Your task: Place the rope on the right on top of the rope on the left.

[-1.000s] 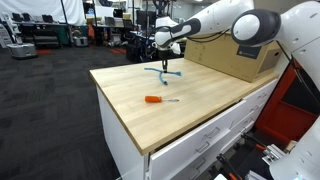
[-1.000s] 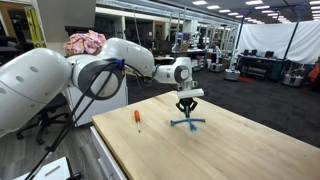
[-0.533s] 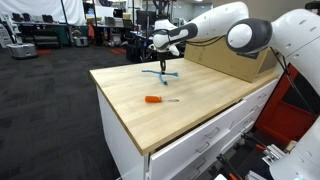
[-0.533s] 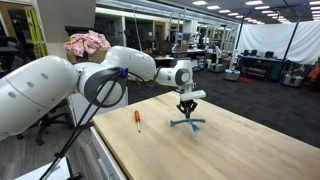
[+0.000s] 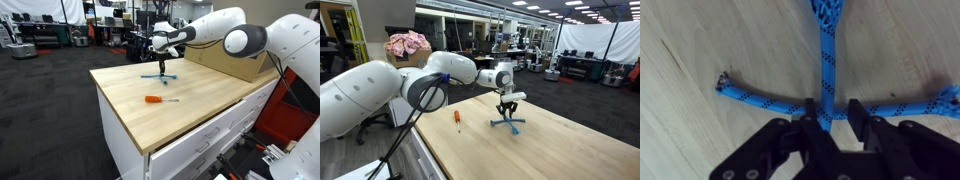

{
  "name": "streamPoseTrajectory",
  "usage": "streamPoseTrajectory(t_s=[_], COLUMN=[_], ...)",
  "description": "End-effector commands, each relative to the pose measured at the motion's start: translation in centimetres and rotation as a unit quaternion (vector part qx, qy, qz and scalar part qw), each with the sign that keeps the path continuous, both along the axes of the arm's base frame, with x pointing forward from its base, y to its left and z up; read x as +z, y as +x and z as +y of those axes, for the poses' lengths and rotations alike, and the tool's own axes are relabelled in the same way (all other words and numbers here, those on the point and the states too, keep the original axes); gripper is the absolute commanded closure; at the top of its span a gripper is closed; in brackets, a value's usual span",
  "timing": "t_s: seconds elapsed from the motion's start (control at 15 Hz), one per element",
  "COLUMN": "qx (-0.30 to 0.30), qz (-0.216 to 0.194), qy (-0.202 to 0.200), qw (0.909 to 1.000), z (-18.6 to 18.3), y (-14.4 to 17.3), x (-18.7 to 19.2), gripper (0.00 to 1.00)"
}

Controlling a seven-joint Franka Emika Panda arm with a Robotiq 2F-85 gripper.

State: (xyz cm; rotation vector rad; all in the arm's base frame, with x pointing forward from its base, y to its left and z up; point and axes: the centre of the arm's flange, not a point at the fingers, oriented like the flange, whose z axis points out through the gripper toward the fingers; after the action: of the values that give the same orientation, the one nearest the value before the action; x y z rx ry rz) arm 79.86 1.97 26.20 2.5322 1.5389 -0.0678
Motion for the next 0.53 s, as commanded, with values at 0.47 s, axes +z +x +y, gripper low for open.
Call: streamPoseTrajectory(t_s=[0.47], qx=[-0.006], qz=[0.023], qy=[0.002], qw=[0.9997], z=[0.0], y=[0.0], x=[3.3], gripper=[0.0])
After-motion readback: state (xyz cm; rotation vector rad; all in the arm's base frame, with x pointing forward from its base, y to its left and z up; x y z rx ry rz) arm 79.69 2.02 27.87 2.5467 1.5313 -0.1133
